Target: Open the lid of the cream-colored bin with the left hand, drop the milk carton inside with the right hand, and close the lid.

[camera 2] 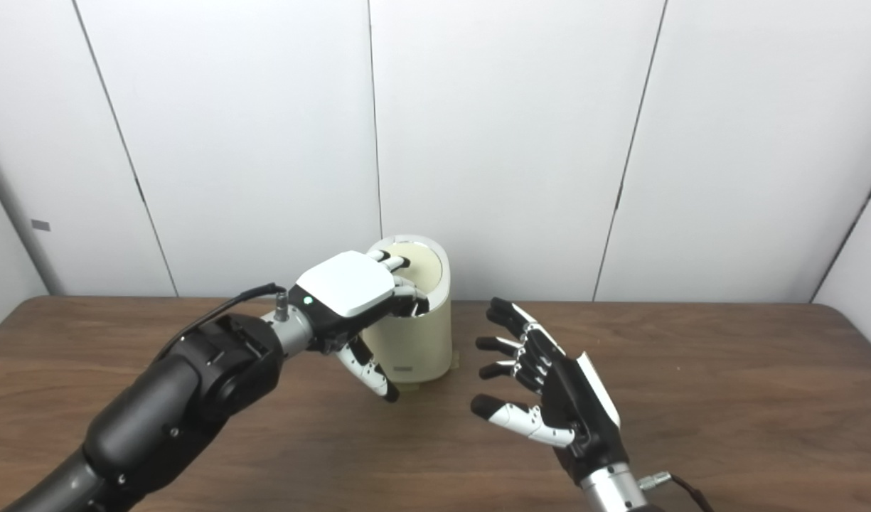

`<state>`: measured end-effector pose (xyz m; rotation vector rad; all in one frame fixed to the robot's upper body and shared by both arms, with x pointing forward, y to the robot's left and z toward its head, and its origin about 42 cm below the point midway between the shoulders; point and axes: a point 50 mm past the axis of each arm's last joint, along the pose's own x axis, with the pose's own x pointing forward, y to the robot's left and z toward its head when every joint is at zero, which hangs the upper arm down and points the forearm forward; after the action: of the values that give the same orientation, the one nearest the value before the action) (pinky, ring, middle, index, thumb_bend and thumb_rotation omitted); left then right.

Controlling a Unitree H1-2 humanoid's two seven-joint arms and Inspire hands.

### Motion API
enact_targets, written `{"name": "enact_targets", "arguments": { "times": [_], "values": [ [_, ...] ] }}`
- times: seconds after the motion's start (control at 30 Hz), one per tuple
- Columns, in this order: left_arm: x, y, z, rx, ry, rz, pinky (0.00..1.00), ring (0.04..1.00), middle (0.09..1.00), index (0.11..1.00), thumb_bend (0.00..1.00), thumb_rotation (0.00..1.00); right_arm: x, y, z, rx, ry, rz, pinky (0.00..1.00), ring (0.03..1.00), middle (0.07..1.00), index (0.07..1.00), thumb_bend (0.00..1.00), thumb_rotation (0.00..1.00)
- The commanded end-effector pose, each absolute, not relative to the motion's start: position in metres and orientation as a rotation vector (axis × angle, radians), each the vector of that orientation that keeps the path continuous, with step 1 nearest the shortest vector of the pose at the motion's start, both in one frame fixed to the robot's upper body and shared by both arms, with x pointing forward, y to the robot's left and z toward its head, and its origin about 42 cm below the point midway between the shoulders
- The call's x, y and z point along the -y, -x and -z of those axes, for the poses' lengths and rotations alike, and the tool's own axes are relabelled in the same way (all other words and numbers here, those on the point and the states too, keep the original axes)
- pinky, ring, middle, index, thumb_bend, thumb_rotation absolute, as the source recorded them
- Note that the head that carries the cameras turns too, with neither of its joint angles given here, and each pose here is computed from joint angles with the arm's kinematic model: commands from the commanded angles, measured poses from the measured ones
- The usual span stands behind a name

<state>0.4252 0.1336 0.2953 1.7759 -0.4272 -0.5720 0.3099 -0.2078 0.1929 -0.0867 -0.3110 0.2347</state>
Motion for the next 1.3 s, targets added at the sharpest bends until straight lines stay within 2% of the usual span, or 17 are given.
{"name": "enact_targets", "arguments": {
  "times": [0.0, 0.3, 0.43, 0.5, 0.6, 0.67, 0.7, 0.77, 0.8, 0.83, 0.9, 1.0, 1.1, 1.13, 1.27],
  "values": [
    [-0.153, -0.436, -0.286, 0.237, -1.87, 0.543, 1.0, 1.0, 0.85, 0.814, 1.0, 0.4, 0.208, -0.314, -0.216, 0.399, 0.099, -0.225, 0.61, 0.768, 0.883, 0.868, 0.77, 0.45],
    [-0.159, -0.435, -0.284, 0.228, -1.821, 0.539, 1.0, 1.0, 0.856, 0.824, 1.0, 0.41, 0.207, -0.313, -0.216, 0.395, 0.099, -0.217, 0.6, 0.767, 0.883, 0.861, 0.75, 0.44],
    [-0.164, -0.427, -0.296, 0.367, -1.659, 0.471, 1.0, 1.0, 0.854, 0.831, 0.91, 0.37, 0.207, -0.312, -0.216, 0.394, 0.085, -0.209, 0.61, 0.766, 0.881, 0.858, 0.75, 0.44],
    [-0.168, -0.421, -0.301, 0.464, -1.531, 0.418, 1.0, 0.973, 0.836, 0.826, 0.86, 0.32, 0.207, -0.312, -0.215, 0.391, 0.071, -0.204, 0.61, 0.763, 0.884, 0.858, 0.76, 0.43],
    [-0.176, -0.408, -0.308, 0.553, -1.279, 0.355, 1.0, 0.942, 0.839, 0.836, 0.77, 0.3, 0.208, -0.313, -0.215, 0.391, 0.067, -0.195, 0.61, 0.76, 0.886, 0.856, 0.75, 0.42],
    [-0.182, -0.4, -0.309, 0.598, -1.128, 0.319, 0.91, 0.911, 0.844, 0.834, 0.73, 0.27, 0.209, -0.313, -0.214, 0.388, 0.062, -0.189, 0.61, 0.758, 0.886, 0.854, 0.75, 0.41],
    [-0.184, -0.396, -0.307, 0.609, -1.061, 0.296, 0.82, 0.88, 0.842, 0.824, 0.72, 0.25, 0.21, -0.313, -0.213, 0.387, 0.062, -0.188, 0.62, 0.757, 0.886, 0.852, 0.74, 0.41],
    [-0.188, -0.388, -0.299, 0.598, -0.895, 0.243, 0.72, 0.817, 0.819, 0.796, 0.72, 0.21, 0.211, -0.313, -0.213, 0.386, 0.064, -0.187, 0.61, 0.757, 0.888, 0.853, 0.74, 0.4],
    [-0.191, -0.382, -0.29, 0.563, -0.781, 0.225, 0.69, 0.798, 0.81, 0.786, 0.73, 0.19, 0.211, -0.313, -0.213, 0.387, 0.068, -0.185, 0.61, 0.757, 0.889, 0.854, 0.74, 0.4],
    [-0.194, -0.377, -0.28, 0.525, -0.684, 0.209, 0.62, 0.777, 0.807, 0.788, 0.71, 0.18, 0.211, -0.313, -0.213, 0.385, 0.066, -0.184, 0.61, 0.753, 0.885, 0.852, 0.74, 0.4],
    [-0.2, -0.368, -0.263, 0.477, -0.556, 0.184, 0.56, 0.764, 0.809, 0.792, 0.69, 0.15, 0.211, -0.312, -0.213, 0.383, 0.057, -0.183, 0.61, 0.754, 0.881, 0.848, 0.74, 0.4],
    [-0.21, -0.36, -0.245, 0.424, -0.438, 0.141, 0.53, 0.747, 0.812, 0.803, 0.66, 0.13, 0.213, -0.312, -0.212, 0.382, 0.047, -0.181, 0.61, 0.751, 0.881, 0.84, 0.73, 0.37],
    [-0.225, -0.348, -0.222, 0.343, -0.329, 0.078, 0.63, 0.725, 0.788, 0.798, 0.64, 0.16, 0.214, -0.311, -0.212, 0.377, 0.044, -0.174, 0.6, 0.751, 0.874, 0.834, 0.74, 0.37],
    [-0.23, -0.344, -0.215, 0.328, -0.298, 0.07, 0.64, 0.708, 0.774, 0.795, 0.63, 0.17, 0.215, -0.311, -0.212, 0.376, 0.045, -0.17, 0.6, 0.748, 0.871, 0.833, 0.74, 0.37],
    [-0.244, -0.33, -0.193, 0.287, -0.183, 0.063, 0.53, 0.654, 0.737, 0.782, 0.63, 0.18, 0.216, -0.311, -0.209, 0.374, 0.041, -0.15, 0.58, 0.742, 0.859, 0.829, 0.75, 0.36]
  ]
}}
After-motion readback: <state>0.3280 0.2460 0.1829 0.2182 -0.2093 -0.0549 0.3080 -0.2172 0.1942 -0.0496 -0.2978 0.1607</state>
